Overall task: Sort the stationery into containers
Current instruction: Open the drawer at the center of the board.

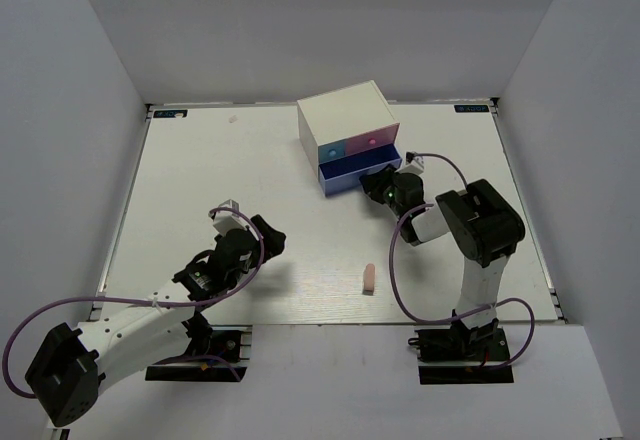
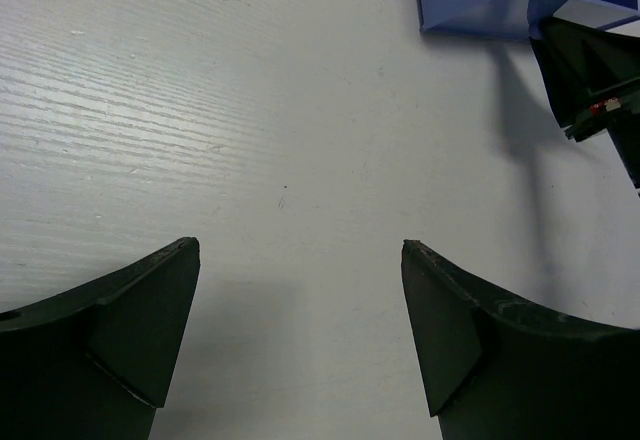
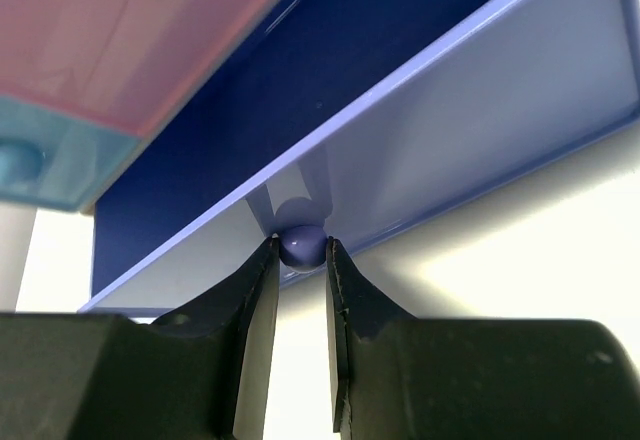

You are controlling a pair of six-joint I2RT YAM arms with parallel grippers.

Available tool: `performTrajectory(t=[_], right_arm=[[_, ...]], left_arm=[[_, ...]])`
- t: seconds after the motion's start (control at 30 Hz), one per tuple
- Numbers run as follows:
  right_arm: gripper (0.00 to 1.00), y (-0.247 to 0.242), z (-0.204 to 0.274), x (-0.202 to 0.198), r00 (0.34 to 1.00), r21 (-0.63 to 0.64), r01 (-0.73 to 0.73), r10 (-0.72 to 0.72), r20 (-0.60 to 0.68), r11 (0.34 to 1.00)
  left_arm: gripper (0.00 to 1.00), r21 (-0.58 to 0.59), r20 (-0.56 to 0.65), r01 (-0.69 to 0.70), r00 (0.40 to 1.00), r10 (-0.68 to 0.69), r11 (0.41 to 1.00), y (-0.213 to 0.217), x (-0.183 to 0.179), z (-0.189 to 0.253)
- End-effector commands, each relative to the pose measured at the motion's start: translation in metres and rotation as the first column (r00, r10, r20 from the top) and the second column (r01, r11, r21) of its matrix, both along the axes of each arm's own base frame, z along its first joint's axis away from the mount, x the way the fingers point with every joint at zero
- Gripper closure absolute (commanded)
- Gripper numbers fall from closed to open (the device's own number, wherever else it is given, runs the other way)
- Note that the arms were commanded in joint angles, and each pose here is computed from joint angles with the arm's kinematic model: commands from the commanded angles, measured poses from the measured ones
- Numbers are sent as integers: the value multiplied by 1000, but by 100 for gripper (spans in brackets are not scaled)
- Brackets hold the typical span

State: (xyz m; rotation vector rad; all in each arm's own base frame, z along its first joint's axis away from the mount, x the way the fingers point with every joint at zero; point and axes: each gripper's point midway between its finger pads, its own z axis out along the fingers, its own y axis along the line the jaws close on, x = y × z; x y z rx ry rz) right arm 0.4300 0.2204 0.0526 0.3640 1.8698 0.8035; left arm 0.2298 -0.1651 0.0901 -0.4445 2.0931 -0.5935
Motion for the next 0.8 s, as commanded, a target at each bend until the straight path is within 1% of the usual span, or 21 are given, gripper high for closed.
performTrajectory(t=[0.0, 0.03, 0.07, 0.1, 0.13, 0.17, 0.2, 0.33, 0.37, 0.4, 0.43, 0.47, 0.5, 0.53, 0.57, 0.6, 0.63, 0.67, 0.7, 0.73, 0.77], right_arm=[[79, -1, 25, -3, 998, 11, 5, -6, 69, 1000], [75, -2, 24, -3, 998, 7, 5, -5, 67, 1000], [68, -2, 26, -3, 997, 3, 5, -5, 73, 1000], [47, 1, 27, -3, 997, 5, -6, 5, 76, 1000], [33, 1, 27, -2, 996, -13, -12, 13, 83, 1000], [17, 3, 27, -3, 996, -19, -31, 32, 84, 999], [10, 2, 29, -2, 996, -23, -29, 31, 89, 999], [10, -1, 36, -13, 993, -56, -61, 67, 101, 997], [10, 1, 37, -18, 991, -56, -89, 94, 100, 994], [10, 0, 51, -25, 986, -56, -101, 108, 126, 993], [10, -3, 45, -33, 986, -80, -115, 123, 114, 990], [10, 2, 42, -46, 979, -80, -173, 180, 99, 982], [10, 1, 60, -52, 968, -98, -191, 204, 144, 977], [10, 1, 64, -57, 963, -103, -207, 222, 154, 973], [10, 4, 54, -72, 955, -112, -259, 272, 123, 959], [10, 1, 74, -76, 939, -143, -267, 291, 184, 953], [11, 3, 72, -85, 927, -158, -299, 326, 184, 941], [12, 3, 82, -90, 914, -168, -315, 346, 212, 934], [12, 1, 78, -94, 901, -231, -329, 377, 213, 916], [12, -1, 86, -98, 889, -256, -331, 391, 239, 908], [10, 2, 95, -107, 861, -278, -365, 436, 261, 888]], left_arm=[[8, -45, 55, -12, 998, 15, 999, -5, 9, 24], [8, -45, 55, -12, 998, 15, 999, -5, 9, 24], [8, -51, 61, -12, 998, 15, 999, -5, 9, 26], [8, -52, 61, -12, 998, 15, 999, -5, 9, 26], [8, -52, 61, -12, 998, 15, 999, -5, 9, 26], [8, -58, 68, -12, 998, 15, 998, -5, 9, 29], [8, -58, 68, -12, 998, 15, 998, -5, 9, 29], [8, -55, 71, -20, 997, 23, 998, -3, 9, 29], [8, -55, 71, -20, 997, 23, 998, -3, 9, 29], [8, -54, 82, -15, 996, 19, 998, -4, 10, 32], [8, -55, 83, -14, 996, 19, 998, -5, 11, 31], [8, -45, 77, 0, 997, 3, 999, -8, 12, 31], [8, -54, 87, 1, 996, 4, 999, -10, 14, 33], [8, -61, 78, 22, 997, -17, 998, -15, 13, 32], [11, -60, 85, 39, 996, -34, 997, -19, 14, 34], [12, -57, 72, 50, 996, -46, 997, -22, 14, 30], [16, -71, 87, 83, 993, -77, 994, -30, 16, 36], [18, -74, 78, 99, 993, -93, 992, -34, 15, 33], [21, -77, 85, 122, 990, -115, 990, -41, 17, 38], [24, -84, 65, 159, 986, -153, 984, -51, 17, 33], [31, -72, 58, 190, 981, -186, 979, -57, 17, 30]])
